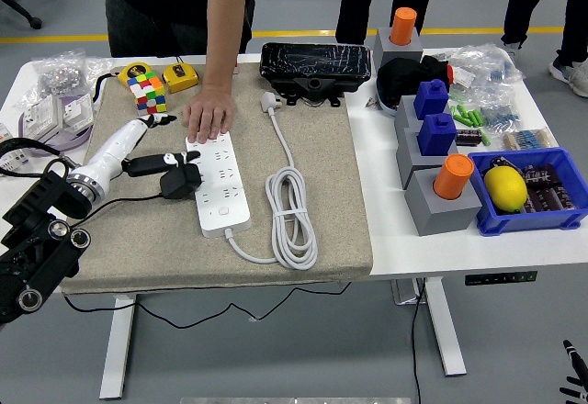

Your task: Pick up the plug,place it near the board,insert it into the board,press the button

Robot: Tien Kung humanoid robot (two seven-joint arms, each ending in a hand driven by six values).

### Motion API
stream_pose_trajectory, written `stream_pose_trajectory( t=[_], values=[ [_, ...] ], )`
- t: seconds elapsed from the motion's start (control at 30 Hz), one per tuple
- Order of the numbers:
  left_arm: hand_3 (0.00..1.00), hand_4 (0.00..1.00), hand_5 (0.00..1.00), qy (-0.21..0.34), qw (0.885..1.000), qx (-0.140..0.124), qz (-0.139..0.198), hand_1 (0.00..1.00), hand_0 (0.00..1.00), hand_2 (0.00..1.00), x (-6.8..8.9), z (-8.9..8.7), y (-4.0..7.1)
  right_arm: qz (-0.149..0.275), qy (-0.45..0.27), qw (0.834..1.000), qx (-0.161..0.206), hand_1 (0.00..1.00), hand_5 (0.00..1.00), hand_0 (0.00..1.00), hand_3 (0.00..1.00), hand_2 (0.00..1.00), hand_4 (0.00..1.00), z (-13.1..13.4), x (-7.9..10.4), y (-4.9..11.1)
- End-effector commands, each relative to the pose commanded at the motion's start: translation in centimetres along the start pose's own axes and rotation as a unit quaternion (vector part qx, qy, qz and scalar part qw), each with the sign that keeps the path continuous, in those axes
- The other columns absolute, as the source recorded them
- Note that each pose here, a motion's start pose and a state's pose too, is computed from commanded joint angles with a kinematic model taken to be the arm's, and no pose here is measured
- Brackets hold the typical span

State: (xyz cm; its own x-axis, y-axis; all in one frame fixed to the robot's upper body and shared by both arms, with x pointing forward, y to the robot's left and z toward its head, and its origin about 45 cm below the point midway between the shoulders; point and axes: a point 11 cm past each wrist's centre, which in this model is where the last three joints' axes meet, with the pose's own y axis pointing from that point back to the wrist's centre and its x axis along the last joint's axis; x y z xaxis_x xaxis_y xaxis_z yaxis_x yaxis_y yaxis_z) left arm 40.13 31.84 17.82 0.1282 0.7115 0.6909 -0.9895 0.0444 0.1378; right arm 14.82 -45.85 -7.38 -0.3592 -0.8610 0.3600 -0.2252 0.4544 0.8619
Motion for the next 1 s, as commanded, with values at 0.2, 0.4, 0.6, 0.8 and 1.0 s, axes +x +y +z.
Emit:
stream_pose_trajectory(
  t=[0.2,0.4,0.6,0.8,1.0],
  values=[
    [0.895,0.998,0.998,0.198,0.966,-0.04,0.165,0.911,0.896,0.898,2.1,0.9,3.6,-0.003,-0.001,1.0,-0.002,0.849,0.998,0.998,0.824,0.759,0.998,0.2,-0.3,0.0],
    [0.821,0.998,0.998,0.253,0.924,-0.015,0.287,0.862,0.839,0.851,3.6,0.4,8.6,-0.005,-0.002,1.0,-0.007,0.849,0.998,0.998,0.823,0.759,0.998,0.7,-0.4,0.0],
    [0.789,0.998,0.998,0.192,0.951,0.021,0.242,0.85,0.83,0.83,1.7,0.6,12.4,-0.004,-0.003,1.0,-0.007,0.848,0.998,0.998,0.823,0.758,0.998,0.9,-0.3,0.0],
    [0.789,0.998,0.998,0.099,0.968,0.045,0.226,0.852,0.847,0.821,0.8,-0.3,13.4,-0.003,-0.003,1.0,-0.005,0.848,0.998,0.998,0.823,0.758,0.998,0.6,-0.3,0.0],
    [0.784,0.998,0.998,0.048,0.983,0.044,0.171,0.851,0.855,0.814,-0.4,-0.2,13.1,-0.002,-0.003,1.0,-0.006,0.849,0.998,0.998,0.823,0.758,0.998,0.8,-0.2,0.0]
  ],
)
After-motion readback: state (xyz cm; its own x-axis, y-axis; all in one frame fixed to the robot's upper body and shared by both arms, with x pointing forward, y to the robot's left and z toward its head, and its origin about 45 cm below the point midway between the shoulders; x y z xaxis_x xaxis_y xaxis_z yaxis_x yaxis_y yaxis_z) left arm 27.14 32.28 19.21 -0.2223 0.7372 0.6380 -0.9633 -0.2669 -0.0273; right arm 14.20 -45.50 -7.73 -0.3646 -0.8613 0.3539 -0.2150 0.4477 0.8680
